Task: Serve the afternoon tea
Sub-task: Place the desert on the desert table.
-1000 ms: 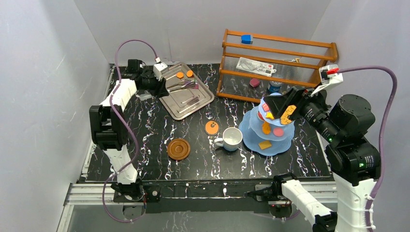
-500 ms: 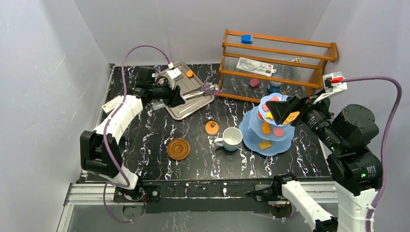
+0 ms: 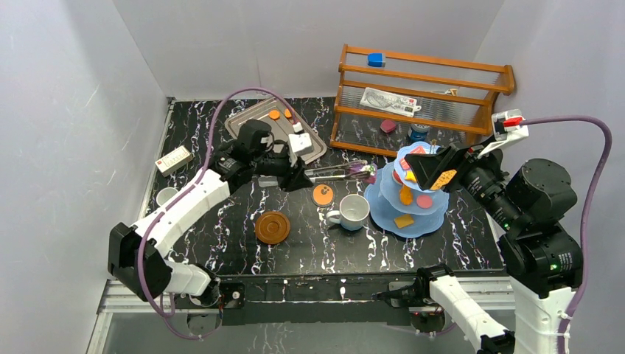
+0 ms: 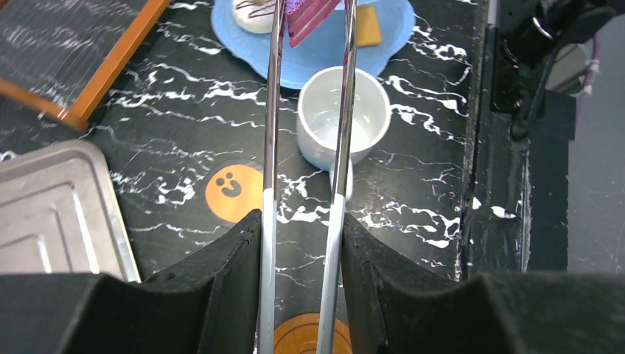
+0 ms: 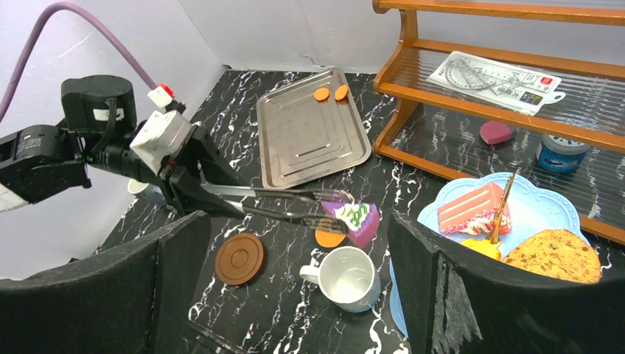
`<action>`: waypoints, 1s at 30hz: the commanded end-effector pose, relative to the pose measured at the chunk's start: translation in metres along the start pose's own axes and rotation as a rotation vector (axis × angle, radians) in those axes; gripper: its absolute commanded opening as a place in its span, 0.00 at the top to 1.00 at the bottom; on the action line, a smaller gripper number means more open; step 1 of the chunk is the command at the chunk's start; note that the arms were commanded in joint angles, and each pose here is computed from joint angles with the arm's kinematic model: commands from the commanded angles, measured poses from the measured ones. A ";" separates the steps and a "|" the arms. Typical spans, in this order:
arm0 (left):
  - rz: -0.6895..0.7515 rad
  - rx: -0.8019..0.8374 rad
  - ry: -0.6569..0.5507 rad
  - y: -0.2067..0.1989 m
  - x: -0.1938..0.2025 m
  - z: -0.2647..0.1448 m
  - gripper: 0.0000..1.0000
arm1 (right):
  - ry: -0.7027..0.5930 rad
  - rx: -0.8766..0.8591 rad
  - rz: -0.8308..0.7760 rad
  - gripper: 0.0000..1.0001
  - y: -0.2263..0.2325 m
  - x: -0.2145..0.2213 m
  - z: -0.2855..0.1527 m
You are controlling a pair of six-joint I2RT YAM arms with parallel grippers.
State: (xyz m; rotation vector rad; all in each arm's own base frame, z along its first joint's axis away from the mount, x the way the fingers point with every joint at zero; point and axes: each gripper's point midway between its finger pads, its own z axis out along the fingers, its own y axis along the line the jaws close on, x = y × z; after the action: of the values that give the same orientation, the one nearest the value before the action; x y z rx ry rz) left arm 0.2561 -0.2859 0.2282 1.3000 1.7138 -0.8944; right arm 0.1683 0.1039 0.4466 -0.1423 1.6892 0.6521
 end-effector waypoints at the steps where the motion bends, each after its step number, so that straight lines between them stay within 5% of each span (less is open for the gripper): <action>1: 0.115 0.049 -0.014 -0.027 -0.015 0.005 1.00 | -0.065 -0.015 -0.023 0.01 0.006 -0.020 -0.001; 18: 0.138 0.024 0.179 -0.114 0.001 0.103 1.00 | -0.116 -0.010 -0.035 0.01 0.008 -0.039 -0.001; 30: 0.092 -0.118 0.155 -0.102 -0.002 0.133 1.00 | -0.123 -0.011 -0.049 0.01 0.008 -0.037 -0.004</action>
State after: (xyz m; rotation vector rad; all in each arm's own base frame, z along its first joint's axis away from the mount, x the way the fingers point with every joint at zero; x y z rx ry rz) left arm 0.1602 -0.4014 0.1369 1.5401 1.8710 -0.6243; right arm 0.1732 0.1012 0.4619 -0.1297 1.6495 0.6345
